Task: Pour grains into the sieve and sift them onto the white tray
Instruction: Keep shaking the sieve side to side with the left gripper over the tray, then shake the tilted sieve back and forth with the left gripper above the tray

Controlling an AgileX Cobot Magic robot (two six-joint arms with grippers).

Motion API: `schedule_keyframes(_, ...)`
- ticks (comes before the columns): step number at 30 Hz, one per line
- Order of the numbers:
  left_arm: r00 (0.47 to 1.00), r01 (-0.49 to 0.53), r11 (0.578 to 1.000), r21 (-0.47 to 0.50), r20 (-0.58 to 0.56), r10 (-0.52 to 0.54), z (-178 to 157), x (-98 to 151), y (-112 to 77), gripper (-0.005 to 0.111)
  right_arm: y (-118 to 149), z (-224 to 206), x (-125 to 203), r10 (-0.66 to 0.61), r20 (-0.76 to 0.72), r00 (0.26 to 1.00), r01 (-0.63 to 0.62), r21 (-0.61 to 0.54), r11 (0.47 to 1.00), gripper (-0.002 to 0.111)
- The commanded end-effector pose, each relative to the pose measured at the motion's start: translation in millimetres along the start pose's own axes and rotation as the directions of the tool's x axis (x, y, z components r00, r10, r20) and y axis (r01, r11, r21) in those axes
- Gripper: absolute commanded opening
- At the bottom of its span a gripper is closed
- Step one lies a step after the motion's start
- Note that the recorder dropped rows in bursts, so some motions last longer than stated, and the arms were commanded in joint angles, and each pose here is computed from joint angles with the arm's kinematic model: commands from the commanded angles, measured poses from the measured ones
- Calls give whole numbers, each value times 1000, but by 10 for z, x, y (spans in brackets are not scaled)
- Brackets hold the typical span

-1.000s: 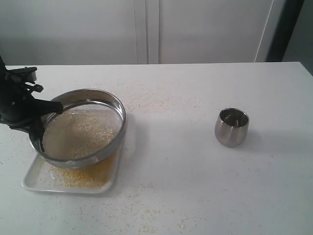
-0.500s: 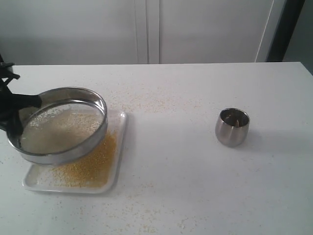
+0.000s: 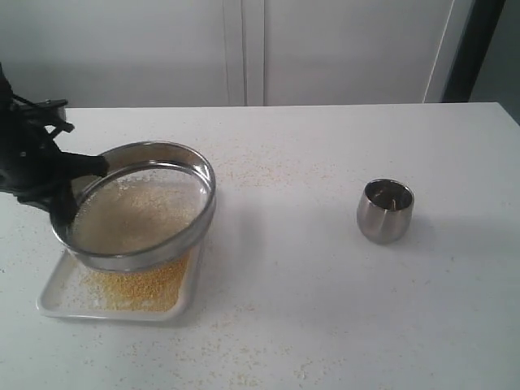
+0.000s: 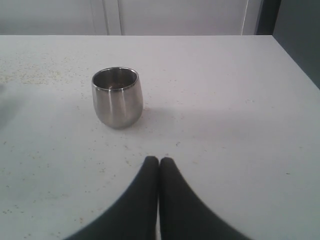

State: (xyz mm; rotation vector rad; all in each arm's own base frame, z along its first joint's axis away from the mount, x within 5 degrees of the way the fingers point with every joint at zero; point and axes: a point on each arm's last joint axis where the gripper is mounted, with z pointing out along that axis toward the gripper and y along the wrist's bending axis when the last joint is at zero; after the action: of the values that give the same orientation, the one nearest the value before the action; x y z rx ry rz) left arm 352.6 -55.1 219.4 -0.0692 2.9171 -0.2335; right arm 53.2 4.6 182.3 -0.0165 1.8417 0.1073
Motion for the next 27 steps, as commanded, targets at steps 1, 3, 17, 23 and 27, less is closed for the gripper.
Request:
schedule_keyframes(1,995,4,997,75,-98,4,-15,52,-26,0,-4,1,0,1,15,1000,-1,5,1000,0)
schedule_keyframes(3,990,-127,988,90,-41,132,-52,57,-185,0,-4,1,0,1,15,1000,-1,5,1000,0)
schedule_keyframes(17,994,96,983,-154,62,-87,-71,-125,96,0,-4,1,0,1,15,1000,-1,5,1000,0)
schedule_keyframes(23,969,-241,970,20,57,240,-125,-58,-290,0,-4,1,0,1,15,1000,-1,5,1000,0)
schedule_keyframes(27,998,62,989,-134,6,-61,-72,-110,63,0,-4,1,0,1,15,1000,-1,5,1000,0)
